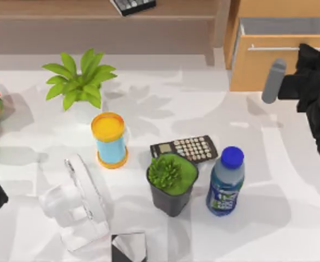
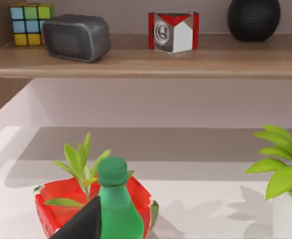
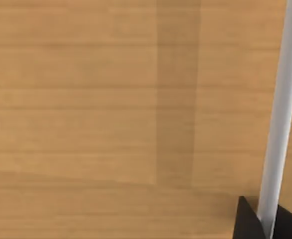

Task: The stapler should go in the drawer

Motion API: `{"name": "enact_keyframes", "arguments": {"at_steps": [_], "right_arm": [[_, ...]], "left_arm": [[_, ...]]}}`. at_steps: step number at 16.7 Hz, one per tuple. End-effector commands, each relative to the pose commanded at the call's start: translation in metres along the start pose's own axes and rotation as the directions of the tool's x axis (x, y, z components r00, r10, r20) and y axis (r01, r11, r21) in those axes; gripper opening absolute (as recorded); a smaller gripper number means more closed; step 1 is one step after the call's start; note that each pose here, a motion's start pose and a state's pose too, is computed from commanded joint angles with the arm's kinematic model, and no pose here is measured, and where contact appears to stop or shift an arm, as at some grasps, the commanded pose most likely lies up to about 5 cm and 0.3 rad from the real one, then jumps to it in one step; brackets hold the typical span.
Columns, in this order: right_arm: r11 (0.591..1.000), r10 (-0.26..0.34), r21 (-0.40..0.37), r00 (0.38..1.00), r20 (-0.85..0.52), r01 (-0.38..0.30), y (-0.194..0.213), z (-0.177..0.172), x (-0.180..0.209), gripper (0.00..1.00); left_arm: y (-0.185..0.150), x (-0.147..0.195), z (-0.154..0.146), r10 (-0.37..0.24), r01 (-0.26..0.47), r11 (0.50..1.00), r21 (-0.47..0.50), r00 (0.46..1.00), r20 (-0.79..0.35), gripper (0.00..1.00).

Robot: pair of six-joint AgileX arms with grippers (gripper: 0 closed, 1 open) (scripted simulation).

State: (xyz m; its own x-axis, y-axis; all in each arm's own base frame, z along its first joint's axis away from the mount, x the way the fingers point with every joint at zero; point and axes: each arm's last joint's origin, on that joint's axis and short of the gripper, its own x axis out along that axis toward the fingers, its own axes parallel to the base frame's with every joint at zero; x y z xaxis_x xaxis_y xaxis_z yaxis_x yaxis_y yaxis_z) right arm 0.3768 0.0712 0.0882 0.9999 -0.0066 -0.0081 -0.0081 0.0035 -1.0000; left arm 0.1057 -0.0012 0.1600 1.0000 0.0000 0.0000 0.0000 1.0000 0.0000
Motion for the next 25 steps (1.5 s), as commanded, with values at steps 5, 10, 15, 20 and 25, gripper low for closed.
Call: {"name": "enact_keyframes", "arguments": {"at_steps": [5,10,15,20,25], "right_arm": [[1.000,0.000,0.002,1.000,-0.001,0.000,0.000,0.000,0.000,0.00],[1.000,-0.003,0.003,1.000,-0.001,0.003,-0.001,0.001,0.026,0.00],[1.000,0.001,0.002,1.000,0.000,-0.001,0.000,0.000,0.058,0.00],[1.000,0.001,0.002,1.000,-0.001,-0.001,-0.001,0.000,0.062,0.00],[1.000,0.001,0.002,1.000,-0.001,-0.001,-0.001,0.000,0.062,0.38]], "left_arm": [[0.000,0.000,0.000,0.000,0.000,1.000,0.000,1.000,0.000,1.00],[0.000,0.000,0.000,0.000,0.000,1.000,0.000,1.000,0.000,1.00],[0.000,0.000,0.000,0.000,0.000,1.000,0.000,1.000,0.000,1.00],[0.000,0.000,0.000,0.000,0.000,1.000,0.000,1.000,0.000,1.00],[0.000,0.000,0.000,0.000,0.000,1.000,0.000,1.000,0.000,1.00]]}}
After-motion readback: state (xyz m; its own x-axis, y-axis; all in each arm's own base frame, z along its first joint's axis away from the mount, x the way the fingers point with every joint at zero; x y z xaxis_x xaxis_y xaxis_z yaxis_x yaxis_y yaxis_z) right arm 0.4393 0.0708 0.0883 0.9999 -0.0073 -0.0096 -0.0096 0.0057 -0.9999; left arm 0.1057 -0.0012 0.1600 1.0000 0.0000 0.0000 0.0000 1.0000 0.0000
